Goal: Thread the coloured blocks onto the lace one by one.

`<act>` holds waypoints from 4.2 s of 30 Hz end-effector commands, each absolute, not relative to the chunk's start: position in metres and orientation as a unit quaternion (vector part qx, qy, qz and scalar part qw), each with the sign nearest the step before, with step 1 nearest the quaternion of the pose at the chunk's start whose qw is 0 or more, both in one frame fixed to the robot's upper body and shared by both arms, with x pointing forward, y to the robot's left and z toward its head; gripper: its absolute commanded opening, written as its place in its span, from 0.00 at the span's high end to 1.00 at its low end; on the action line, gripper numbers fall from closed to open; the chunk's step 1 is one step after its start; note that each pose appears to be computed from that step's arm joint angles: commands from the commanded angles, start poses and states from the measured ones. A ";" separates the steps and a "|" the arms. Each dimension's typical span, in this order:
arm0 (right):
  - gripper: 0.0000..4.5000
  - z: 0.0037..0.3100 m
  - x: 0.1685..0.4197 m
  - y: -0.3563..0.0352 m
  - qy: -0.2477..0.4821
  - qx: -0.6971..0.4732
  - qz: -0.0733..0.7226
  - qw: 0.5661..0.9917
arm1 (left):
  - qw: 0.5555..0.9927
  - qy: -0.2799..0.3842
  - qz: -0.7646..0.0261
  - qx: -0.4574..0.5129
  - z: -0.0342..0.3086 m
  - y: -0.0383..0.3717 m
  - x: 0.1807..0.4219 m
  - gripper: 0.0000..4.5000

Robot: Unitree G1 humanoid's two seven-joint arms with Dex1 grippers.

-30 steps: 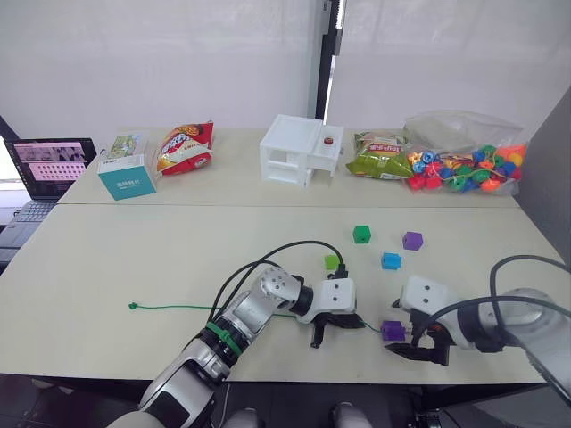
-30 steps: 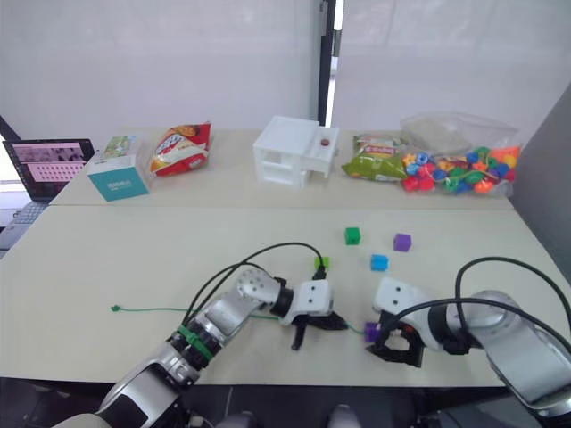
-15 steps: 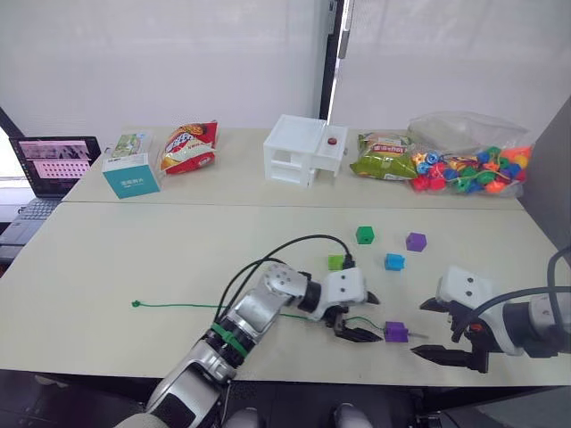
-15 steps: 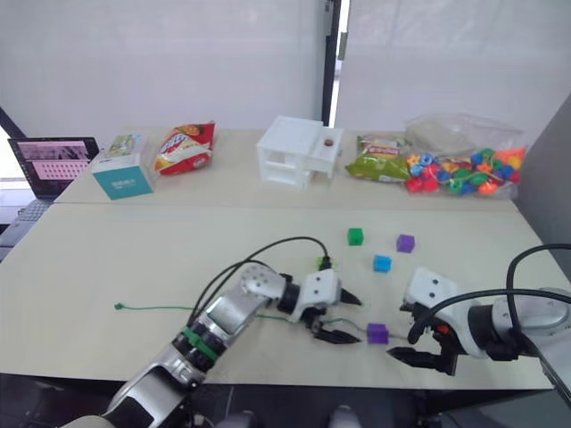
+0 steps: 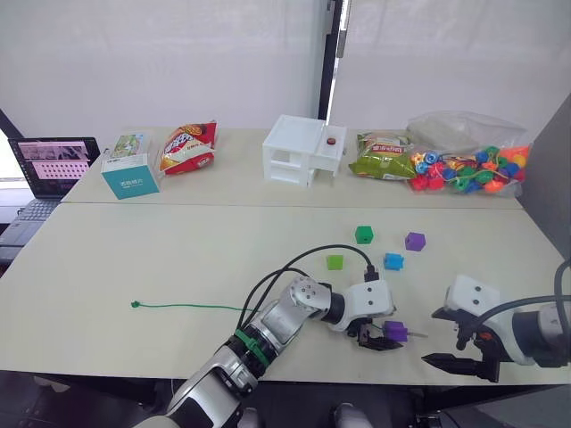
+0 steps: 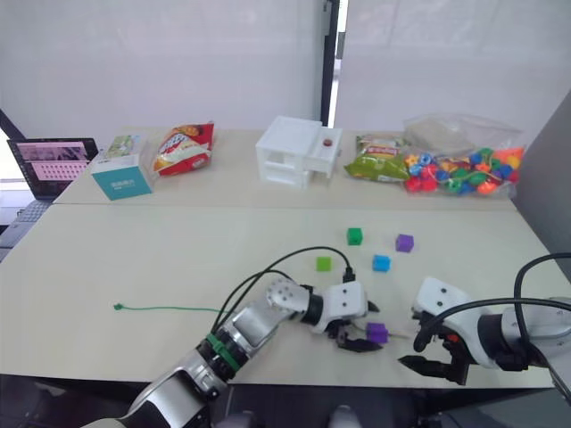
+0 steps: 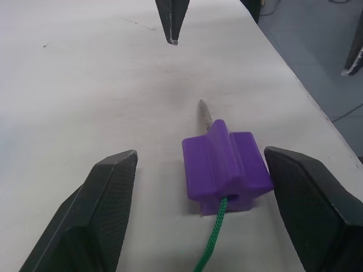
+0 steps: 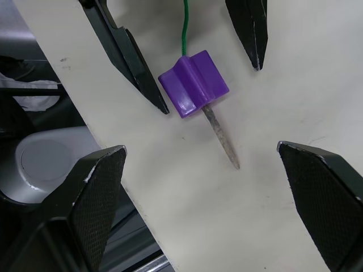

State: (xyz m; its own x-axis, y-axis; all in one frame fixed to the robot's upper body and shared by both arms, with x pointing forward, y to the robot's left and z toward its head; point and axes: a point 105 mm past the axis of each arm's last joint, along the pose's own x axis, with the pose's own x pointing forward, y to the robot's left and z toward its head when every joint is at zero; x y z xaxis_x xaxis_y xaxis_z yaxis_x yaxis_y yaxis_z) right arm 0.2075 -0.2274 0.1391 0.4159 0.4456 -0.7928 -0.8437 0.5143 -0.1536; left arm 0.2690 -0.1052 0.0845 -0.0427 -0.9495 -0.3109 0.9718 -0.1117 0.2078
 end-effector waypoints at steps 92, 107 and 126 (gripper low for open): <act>1.00 0.137 0.280 -0.160 0.212 -0.366 0.542 0.726 | 0.832 0.245 -0.390 0.309 0.124 0.368 0.279 0.24; 1.00 0.134 0.281 -0.135 0.207 -0.346 0.567 0.718 | 0.808 0.060 -0.546 0.213 0.209 0.255 0.303 0.01; 1.00 0.170 0.244 -0.022 0.119 -0.205 0.702 0.672 | 0.791 0.016 -0.585 0.178 0.182 0.174 0.304 0.01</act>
State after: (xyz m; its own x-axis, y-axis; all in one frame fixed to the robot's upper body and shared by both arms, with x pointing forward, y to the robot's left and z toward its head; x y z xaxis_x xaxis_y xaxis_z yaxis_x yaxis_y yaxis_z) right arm 0.2464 -0.0232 0.1708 -0.0070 0.8903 -0.4554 -0.9901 -0.0701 -0.1219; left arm 0.3040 0.1675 0.1644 0.3054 -0.9092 -0.2831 0.9408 0.2423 0.2369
